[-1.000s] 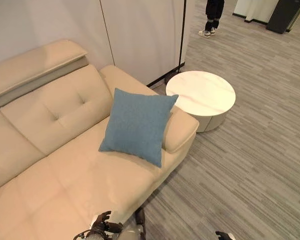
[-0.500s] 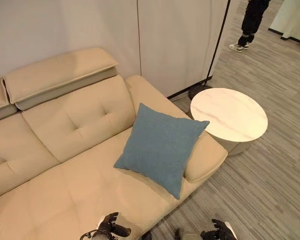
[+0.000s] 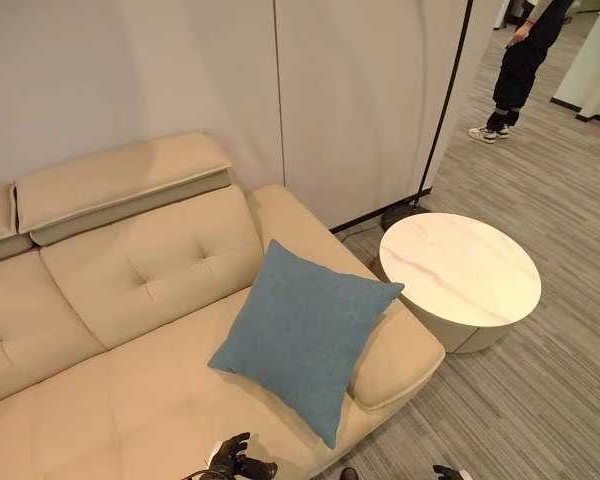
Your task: Pick up all the scattered cushions and arrange them neatly on the sofa.
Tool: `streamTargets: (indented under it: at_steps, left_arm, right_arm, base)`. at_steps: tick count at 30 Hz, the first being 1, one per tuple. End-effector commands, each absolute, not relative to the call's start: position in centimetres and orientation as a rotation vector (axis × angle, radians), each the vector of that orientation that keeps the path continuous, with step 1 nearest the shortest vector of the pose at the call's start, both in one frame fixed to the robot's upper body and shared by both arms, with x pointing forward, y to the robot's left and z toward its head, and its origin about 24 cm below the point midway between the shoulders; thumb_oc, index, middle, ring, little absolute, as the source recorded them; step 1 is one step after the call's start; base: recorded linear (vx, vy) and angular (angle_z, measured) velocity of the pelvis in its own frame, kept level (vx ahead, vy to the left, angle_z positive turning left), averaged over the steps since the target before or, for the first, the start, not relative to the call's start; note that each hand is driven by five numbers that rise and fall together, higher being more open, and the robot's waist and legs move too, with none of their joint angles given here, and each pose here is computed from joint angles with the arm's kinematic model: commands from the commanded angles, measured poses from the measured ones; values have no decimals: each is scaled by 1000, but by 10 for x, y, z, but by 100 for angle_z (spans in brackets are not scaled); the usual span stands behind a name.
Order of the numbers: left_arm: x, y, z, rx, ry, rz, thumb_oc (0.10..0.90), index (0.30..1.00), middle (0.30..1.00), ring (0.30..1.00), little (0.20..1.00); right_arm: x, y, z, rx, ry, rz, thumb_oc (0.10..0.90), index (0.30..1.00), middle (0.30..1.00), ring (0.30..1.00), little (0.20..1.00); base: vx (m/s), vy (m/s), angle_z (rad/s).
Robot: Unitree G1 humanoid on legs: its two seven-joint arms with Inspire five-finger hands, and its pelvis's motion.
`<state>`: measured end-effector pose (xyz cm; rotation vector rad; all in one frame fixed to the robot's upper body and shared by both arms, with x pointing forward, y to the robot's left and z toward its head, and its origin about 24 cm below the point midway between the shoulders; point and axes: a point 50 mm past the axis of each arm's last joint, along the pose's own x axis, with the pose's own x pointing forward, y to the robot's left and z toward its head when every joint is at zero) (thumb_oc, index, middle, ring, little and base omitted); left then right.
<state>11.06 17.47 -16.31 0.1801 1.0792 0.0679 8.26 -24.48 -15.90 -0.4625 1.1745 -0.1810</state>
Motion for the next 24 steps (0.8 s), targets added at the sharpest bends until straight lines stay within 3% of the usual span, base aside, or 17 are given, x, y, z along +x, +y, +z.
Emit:
streamTargets:
  at_steps: [1,9,12,13,14,15,16,18,19,24]
  left_arm:
    - [123,185,-158,194,1026,132,800,900,900,900,900]
    - [133,180,-153,178,963,167,800,900,900,900,900]
    - [143,176,-148,174,911,162,800,900,900,900,900]
    - [137,201,-148,190,938,158,800,900,900,900,900]
    - [137,200,-148,189,938,157,800,900,900,900,900]
    - [142,201,-147,195,933,121,800,900,900,900,900]
    - [136,204,-148,190,936,128,800,900,900,900,900]
    - [138,203,-148,199,948,102,800,900,900,900,900]
    - [141,200,-147,197,940,70,800,900,900,900,900]
    - [144,196,-145,155,913,65,800,900,900,900,900]
  right_arm:
    - [86,-255,-154,-543,1127,-241,800,900,900,900,900]
    - [104,-258,-144,-739,985,-243,800,900,900,900,900]
    - [132,-263,-130,-838,849,-253,800,900,900,900,900]
    - [148,-428,-24,-883,848,-623,800,900,900,900,900]
    - [148,-428,-24,-883,848,-624,800,900,900,900,900]
    - [180,-400,-30,-755,702,-576,800,900,900,900,900]
    - [163,-458,27,-915,722,-676,800,900,900,900,900]
    - [158,-468,36,-804,686,-765,800,900,900,900,900]
    - [169,-473,56,-937,658,-741,800,900,900,900,900]
    - [196,-469,94,-987,463,-723,800,900,900,900,900]
  base:
    - [14,-12,4]
    - [3,1,2]
    - [-2,-13,9]
    - [3,-52,14]
    - [2,-77,24]
    - [-11,-36,29]
    - [-10,-36,25]
    - [-10,-1,8]
    - [-12,8,9]
    - [6,14,5]
